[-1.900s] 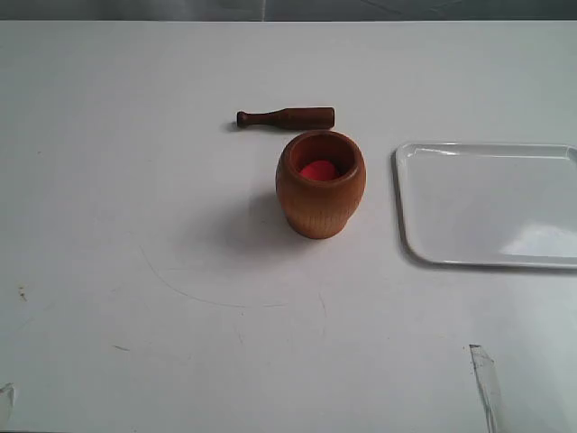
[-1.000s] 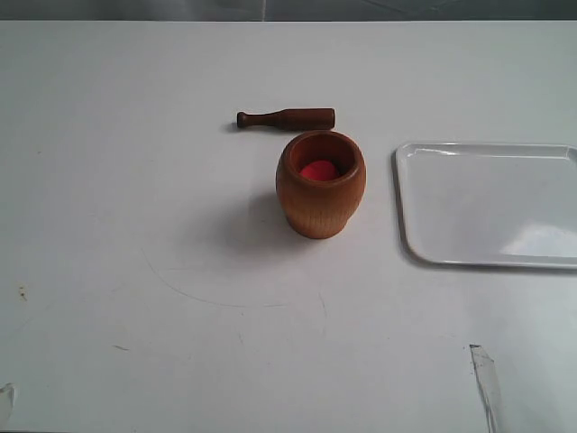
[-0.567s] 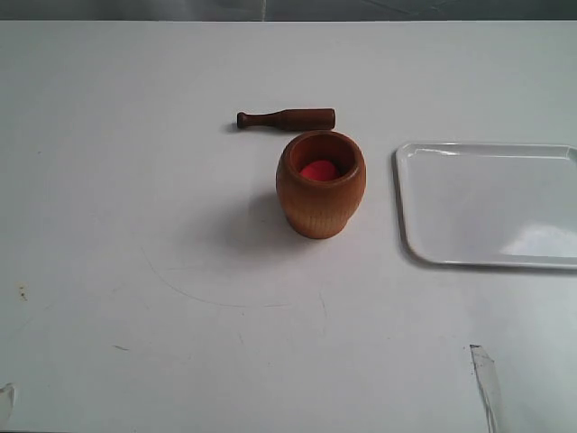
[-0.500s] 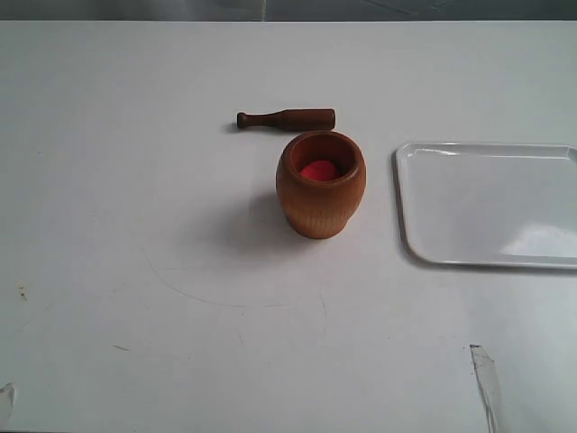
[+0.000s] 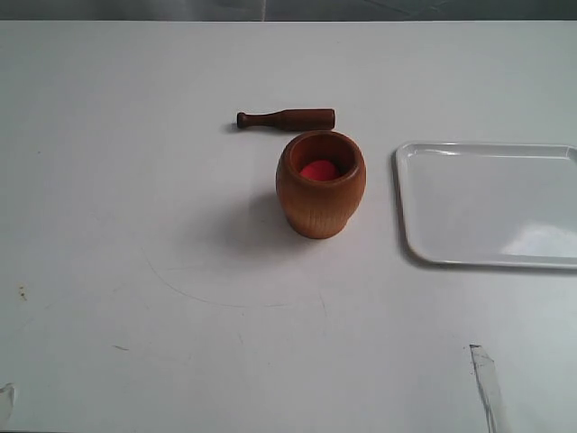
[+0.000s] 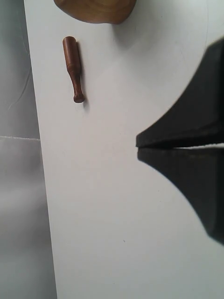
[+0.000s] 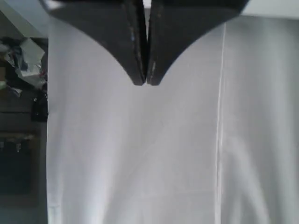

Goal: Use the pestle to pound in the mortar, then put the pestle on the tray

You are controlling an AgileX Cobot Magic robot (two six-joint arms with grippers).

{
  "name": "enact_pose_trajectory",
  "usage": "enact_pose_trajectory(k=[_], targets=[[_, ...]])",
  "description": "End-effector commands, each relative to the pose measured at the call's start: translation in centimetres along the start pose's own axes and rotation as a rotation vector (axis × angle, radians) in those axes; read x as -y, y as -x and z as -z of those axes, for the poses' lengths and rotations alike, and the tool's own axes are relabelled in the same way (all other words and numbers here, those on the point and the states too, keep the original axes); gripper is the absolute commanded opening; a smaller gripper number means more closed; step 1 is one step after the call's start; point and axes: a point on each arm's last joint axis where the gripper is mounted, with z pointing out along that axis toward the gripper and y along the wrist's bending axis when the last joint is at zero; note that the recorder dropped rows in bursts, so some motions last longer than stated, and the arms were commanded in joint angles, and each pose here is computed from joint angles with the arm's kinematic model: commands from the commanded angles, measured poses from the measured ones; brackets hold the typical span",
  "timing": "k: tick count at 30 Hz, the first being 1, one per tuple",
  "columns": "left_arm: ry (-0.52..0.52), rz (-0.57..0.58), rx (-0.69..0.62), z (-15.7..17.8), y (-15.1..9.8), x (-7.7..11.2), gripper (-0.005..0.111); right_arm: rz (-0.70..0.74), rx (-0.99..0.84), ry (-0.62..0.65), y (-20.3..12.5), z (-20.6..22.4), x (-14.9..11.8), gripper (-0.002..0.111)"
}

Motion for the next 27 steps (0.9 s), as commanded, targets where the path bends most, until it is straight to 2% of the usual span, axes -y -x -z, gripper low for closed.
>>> enact_pose_trajectory(k=[1,4,9,12,16,20,27], targets=[[-0.008,0.012,0.007,0.0,0.0,0.1,0.0,0.134,-0.268,0.14,2.7,-4.1,-0.8,0.0],[-0.008,0.012,0.007,0.0,0.0,0.1,0.0,0.151,-0.398,0.29,3.7,-8.3,-1.6,0.0],[-0.008,0.012,0.007,0.0,0.0,0.1,0.0,0.084,-0.606,0.582,2.7,-15.3,-3.2,0.0],[-0.008,0.012,0.007,0.0,0.0,0.1,0.0,0.042,-0.702,0.658,1.0,-19.6,-3.3,0.0],[-0.008,0.012,0.007,0.0,0.0,0.1,0.0,0.064,-0.809,0.718,-2.4,-24.6,-4.4,0.0],[-0.008,0.012,0.007,0.0,0.0,0.1,0.0,0.169,-0.893,0.806,-6.5,-28.8,-8.2,0.0],[-0.008,0.012,0.007,0.0,0.0,0.1,0.0,0.533,-0.945,0.899,-13.0,-34.4,-16.1,0.0]])
